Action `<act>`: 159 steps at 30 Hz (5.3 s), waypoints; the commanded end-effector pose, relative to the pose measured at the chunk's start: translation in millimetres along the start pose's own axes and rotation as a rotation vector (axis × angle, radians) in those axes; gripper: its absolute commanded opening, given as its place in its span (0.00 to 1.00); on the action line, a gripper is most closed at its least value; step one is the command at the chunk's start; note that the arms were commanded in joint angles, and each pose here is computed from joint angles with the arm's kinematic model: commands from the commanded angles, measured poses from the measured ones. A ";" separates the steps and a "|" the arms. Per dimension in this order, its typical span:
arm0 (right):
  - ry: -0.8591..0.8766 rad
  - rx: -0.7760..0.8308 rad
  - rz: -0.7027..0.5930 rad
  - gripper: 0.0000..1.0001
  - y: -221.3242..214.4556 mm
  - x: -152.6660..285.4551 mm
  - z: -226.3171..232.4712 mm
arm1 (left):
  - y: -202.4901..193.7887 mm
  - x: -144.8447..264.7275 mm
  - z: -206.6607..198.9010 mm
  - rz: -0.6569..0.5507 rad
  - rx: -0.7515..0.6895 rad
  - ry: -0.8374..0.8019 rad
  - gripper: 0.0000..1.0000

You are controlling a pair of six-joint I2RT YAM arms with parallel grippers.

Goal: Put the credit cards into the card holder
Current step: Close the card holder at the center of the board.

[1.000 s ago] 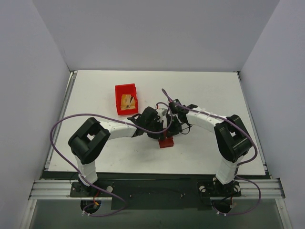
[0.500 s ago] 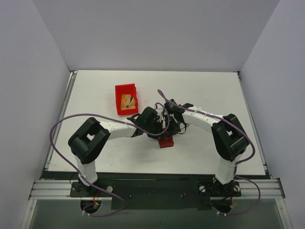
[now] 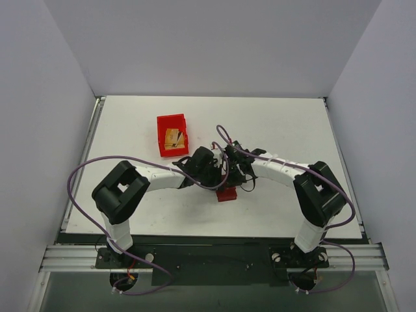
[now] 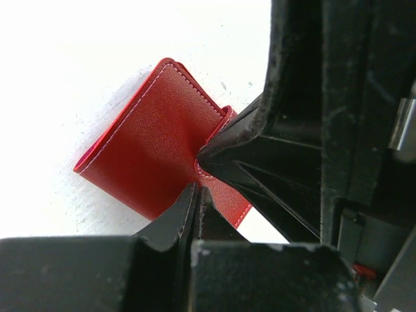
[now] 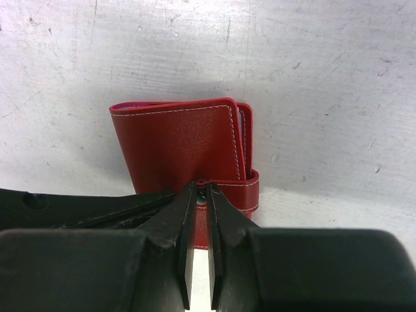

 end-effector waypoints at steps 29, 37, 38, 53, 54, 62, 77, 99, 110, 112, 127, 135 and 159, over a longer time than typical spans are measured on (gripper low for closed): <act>-0.247 0.048 0.280 0.00 -92.7 -60.1 -38.2 | 5.9 20.0 -6.9 -0.136 -0.024 -0.060 0.00; 0.007 0.021 0.085 0.01 -48.0 -26.8 -9.7 | 10.6 17.5 -9.7 -0.137 -0.022 -0.061 0.00; 0.016 0.012 0.073 0.02 -44.1 -23.9 -10.7 | 10.3 16.4 -9.7 -0.135 -0.020 -0.059 0.00; 0.125 -0.021 -0.090 0.14 -9.3 21.4 -16.3 | 10.7 7.3 -7.6 -0.121 -0.016 -0.057 0.00; 0.127 -0.019 -0.100 0.14 -8.2 24.0 -16.1 | 10.9 7.4 -6.9 -0.122 -0.015 -0.056 0.00; 0.120 -0.010 -0.163 0.16 -1.8 39.8 -17.0 | 9.7 5.7 -7.3 -0.117 -0.018 -0.059 0.00; 0.093 -0.014 -0.116 0.10 -7.1 28.3 -21.7 | 9.5 -0.2 -12.1 -0.088 -0.033 -0.086 0.00; 0.099 -0.024 -0.096 0.08 -2.8 18.4 -21.0 | 9.1 -2.4 -12.4 -0.077 -0.036 -0.080 0.00; 0.106 -0.026 -0.100 0.09 2.2 16.3 -19.1 | 8.6 -2.6 -12.1 -0.073 -0.036 -0.079 0.00; 0.106 -0.028 -0.100 0.09 2.9 16.0 -18.8 | 7.5 -2.8 -12.2 -0.070 -0.037 -0.080 0.00; 0.106 -0.036 -0.082 0.09 6.1 12.4 -16.8 | 8.7 -2.6 -13.2 -0.067 -0.041 -0.086 0.00; 0.071 -0.061 -0.034 0.09 7.3 10.7 -19.2 | 8.2 -3.2 -13.3 -0.063 -0.044 -0.089 0.00; -0.054 -0.045 0.202 0.02 -3.8 -4.9 -26.7 | 6.2 -4.0 -12.0 -0.056 -0.049 -0.091 0.00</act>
Point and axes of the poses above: each gripper's point midway between its finger pads, its own x axis back along the fingers, its own z axis along the line the jaws close on, y = z × x, the point moved 6 cm from there along x, back along the fingers, and after that the axes turned 11 degrees about x, right-handed, at the moved point
